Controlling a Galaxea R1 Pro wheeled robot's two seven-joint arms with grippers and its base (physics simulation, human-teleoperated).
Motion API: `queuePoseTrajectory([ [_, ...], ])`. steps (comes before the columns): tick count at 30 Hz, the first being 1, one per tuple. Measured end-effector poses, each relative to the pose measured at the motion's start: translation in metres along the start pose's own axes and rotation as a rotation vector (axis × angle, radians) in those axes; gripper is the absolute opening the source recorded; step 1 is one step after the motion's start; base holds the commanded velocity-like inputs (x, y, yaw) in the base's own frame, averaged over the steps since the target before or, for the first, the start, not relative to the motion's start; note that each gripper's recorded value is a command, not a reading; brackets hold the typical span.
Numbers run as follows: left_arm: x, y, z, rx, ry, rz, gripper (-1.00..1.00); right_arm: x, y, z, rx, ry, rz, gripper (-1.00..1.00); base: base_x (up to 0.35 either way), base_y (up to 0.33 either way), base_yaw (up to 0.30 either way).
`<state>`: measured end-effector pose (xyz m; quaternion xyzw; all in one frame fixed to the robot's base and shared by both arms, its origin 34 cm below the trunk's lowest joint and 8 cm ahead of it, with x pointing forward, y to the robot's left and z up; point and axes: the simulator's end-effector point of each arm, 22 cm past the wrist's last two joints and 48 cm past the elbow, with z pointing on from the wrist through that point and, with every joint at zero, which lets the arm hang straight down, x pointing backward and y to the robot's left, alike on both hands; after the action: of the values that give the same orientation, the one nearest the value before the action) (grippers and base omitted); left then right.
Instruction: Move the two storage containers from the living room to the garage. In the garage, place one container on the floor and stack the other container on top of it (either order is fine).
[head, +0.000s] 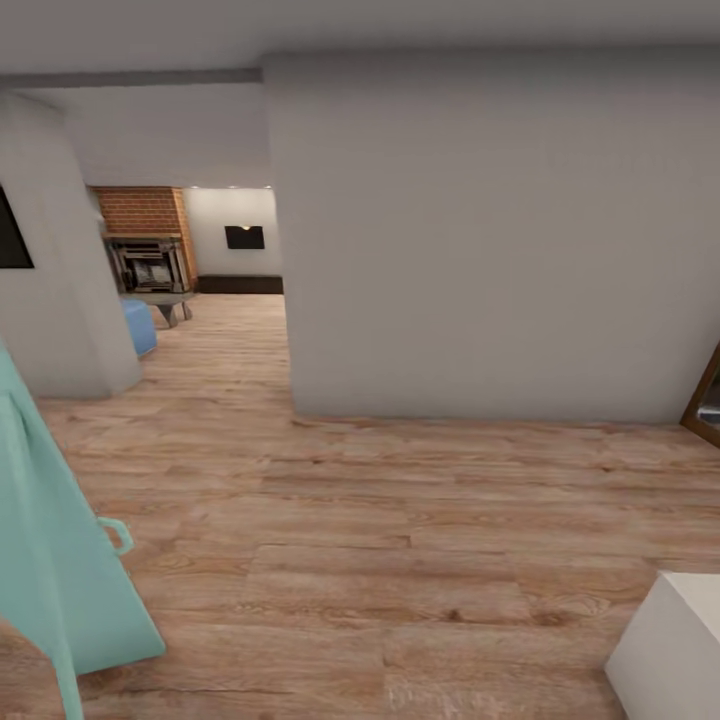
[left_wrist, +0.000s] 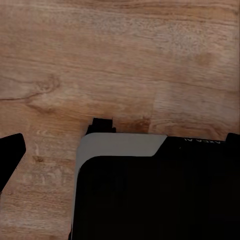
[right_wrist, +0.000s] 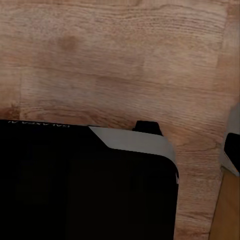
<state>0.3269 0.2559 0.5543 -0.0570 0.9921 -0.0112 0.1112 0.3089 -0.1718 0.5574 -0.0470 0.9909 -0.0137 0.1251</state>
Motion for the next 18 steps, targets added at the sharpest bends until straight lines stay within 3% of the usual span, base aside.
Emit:
queuePoseTrajectory([
  [18, 0.0, 0.0, 0.0, 0.0, 0.0, 0.0, 1.0, 0.0, -0.0001, 0.0, 0.0, 0.0, 0.0, 1.0, 0.322, 0.0, 0.0],
])
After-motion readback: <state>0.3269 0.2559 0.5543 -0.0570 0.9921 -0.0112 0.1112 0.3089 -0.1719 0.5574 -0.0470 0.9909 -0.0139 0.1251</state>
